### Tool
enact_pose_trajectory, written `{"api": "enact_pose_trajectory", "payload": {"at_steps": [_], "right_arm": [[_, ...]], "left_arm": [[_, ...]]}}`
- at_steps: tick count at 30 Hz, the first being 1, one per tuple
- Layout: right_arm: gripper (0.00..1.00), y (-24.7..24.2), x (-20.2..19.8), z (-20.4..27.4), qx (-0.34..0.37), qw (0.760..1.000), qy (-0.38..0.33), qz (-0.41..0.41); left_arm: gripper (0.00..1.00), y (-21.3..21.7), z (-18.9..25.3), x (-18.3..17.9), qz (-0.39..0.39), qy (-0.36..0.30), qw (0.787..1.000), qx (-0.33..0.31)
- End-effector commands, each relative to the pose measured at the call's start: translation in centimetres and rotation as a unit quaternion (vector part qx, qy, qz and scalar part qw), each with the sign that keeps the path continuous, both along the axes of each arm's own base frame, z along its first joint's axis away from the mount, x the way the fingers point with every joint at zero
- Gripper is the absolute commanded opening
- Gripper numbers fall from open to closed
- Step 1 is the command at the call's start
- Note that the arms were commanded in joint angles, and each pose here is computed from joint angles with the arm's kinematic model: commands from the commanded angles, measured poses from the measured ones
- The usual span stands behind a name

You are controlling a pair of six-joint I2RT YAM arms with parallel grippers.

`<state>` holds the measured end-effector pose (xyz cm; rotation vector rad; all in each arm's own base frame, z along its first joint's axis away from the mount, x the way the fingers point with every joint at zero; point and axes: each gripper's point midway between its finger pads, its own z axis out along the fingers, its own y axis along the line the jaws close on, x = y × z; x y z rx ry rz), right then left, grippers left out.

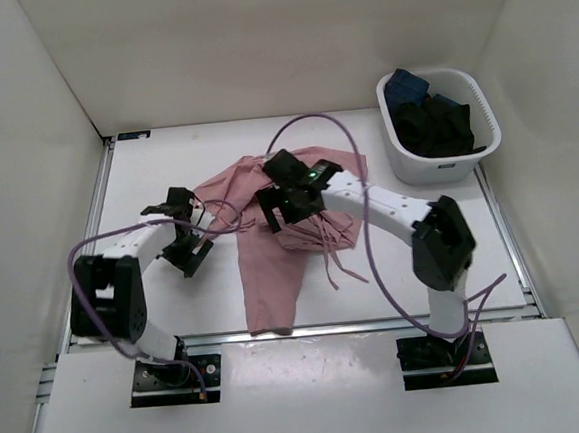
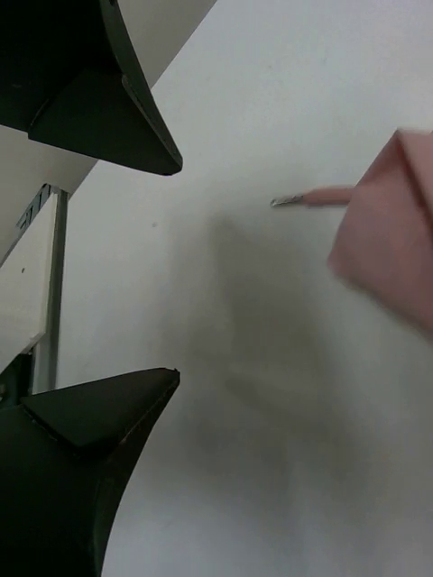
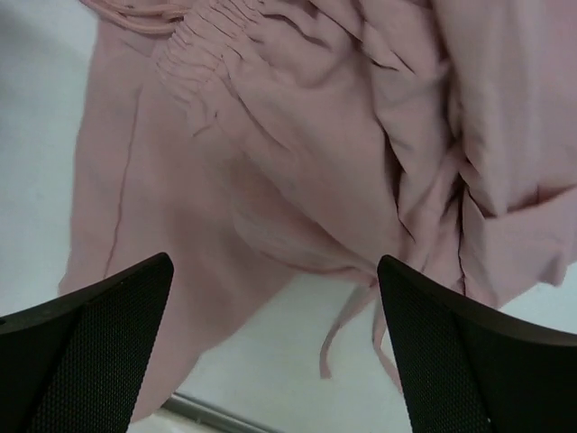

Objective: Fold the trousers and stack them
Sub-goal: Grab the trousers from the pile, then flatten the trousers out

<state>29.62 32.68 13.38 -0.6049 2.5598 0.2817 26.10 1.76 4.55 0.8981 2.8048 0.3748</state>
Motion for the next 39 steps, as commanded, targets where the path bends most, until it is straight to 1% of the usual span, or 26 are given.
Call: {"api": "enact_pose_trajectory", "payload": {"at_steps": [1,3,6,8,11,12,13,14,15,18,19,20,21,22,24,25,27,28,30,31,32,33,35,36,38,39], "right_arm": [[0.99,0.8,2.9,-0.5,-0.053,0.997,-0.050,0.007],[0.99,2.6,3.9,0.3,-0.045,0.996,-0.069,0.019],[0.99,4.2,5.1,-2.1,-0.078,0.994,-0.073,0.027],[0.99,4.2,5.9,-3.9,-0.105,0.992,-0.070,0.020],[0.94,4.3,6.9,-4.6,-0.125,0.989,-0.075,0.012],[0.89,4.2,7.3,-4.4,-0.122,0.990,-0.072,0.008],[0.86,4.0,7.6,-4.4,-0.118,0.991,-0.067,0.007],[0.83,4.5,7.1,-4.6,-0.105,0.993,-0.054,0.017],[0.82,4.2,7.1,-5.0,-0.102,0.994,-0.044,0.017],[0.66,3.9,5.9,-5.1,-0.094,0.995,-0.030,0.033],[0.47,3.8,5.9,-5.0,-0.094,0.994,-0.033,0.037],[0.34,3.4,6.2,-5.0,-0.094,0.995,-0.032,0.032],[0.21,3.4,6.5,-4.5,-0.094,0.995,-0.038,0.022],[0.01,2.3,6.5,-4.0,-0.109,0.993,-0.033,0.007],[0.00,1.4,7.1,-1.7,-0.102,0.993,-0.045,-0.026],[0.00,0.1,7.4,1.7,-0.090,0.992,-0.072,-0.042],[0.00,-1.7,7.2,5.6,-0.068,0.990,-0.104,-0.065],[0.00,-3.5,6.7,10.7,-0.029,0.986,-0.143,-0.083],[0.00,-6.7,5.9,13.1,-0.010,0.981,-0.162,-0.105],[0.00,-9.0,4.5,16.9,0.024,0.974,-0.192,-0.119],[0.00,-11.2,4.2,16.7,0.024,0.972,-0.188,-0.135],[0.00,-13.2,2.8,19.3,0.052,0.965,-0.210,-0.146],[0.00,-16.4,1.8,20.0,0.063,0.960,-0.214,-0.170],[0.00,-18.4,0.4,21.3,0.069,0.954,-0.230,-0.178],[0.00,-21.1,-0.6,20.4,0.045,0.950,-0.235,-0.203],[0.00,-23.3,-1.5,21.1,0.035,0.939,-0.252,-0.230]], "left_arm": [[1.00,3.0,0.7,5.3,0.063,-0.091,0.992,0.063],[1.00,2.3,1.4,7.6,0.080,-0.111,0.990,0.032],[1.00,0.1,0.9,9.0,0.055,-0.109,0.992,-0.014],[1.00,-1.0,-0.3,9.1,0.037,-0.095,0.995,-0.022],[1.00,-0.8,-2.2,9.2,0.039,-0.072,0.997,-0.011],[1.00,-0.8,-2.8,9.0,0.043,-0.064,0.997,-0.011],[0.99,-0.7,-3.3,8.8,0.043,-0.057,0.997,-0.010],[0.88,-1.0,-4.1,8.1,0.041,-0.040,0.998,-0.016],[0.82,-1.2,-4.5,8.0,0.040,-0.033,0.998,-0.021],[0.58,-1.2,-5.5,6.8,0.039,-0.010,0.999,-0.023],[0.34,-1.2,-5.9,6.6,0.039,-0.003,0.999,-0.022],[0.17,-0.7,-6.0,6.3,0.047,-0.002,0.999,-0.010],[0.14,-0.5,-6.4,6.1,0.049,0.004,0.999,-0.001],[0.14,-0.3,-6.4,6.1,0.056,0.002,0.998,0.004],[0.14,1.1,-5.7,6.4,0.073,-0.010,0.997,0.034],[0.14,2.3,-3.9,7.8,0.092,-0.043,0.994,0.035],[0.14,4.4,-1.5,8.8,0.116,-0.069,0.990,0.039],[0.14,6.8,1.3,10.2,0.146,-0.108,0.983,0.033],[0.14,9.6,4.3,11.2,0.169,-0.136,0.975,0.039],[0.14,12.0,5.4,11.0,0.194,-0.142,0.970,0.045],[0.14,13.3,8.0,11.7,0.202,-0.165,0.964,0.048],[0.14,14.6,9.1,11.7,0.205,-0.169,0.962,0.061],[0.14,17.7,12.0,11.2,0.228,-0.186,0.952,0.087],[0.14,18.6,13.1,11.0,0.232,-0.195,0.948,0.097],[0.14,20.5,14.2,10.4,0.237,-0.194,0.944,0.124],[0.14,20.9,15.1,10.2,0.238,-0.201,0.942,0.128]]}}
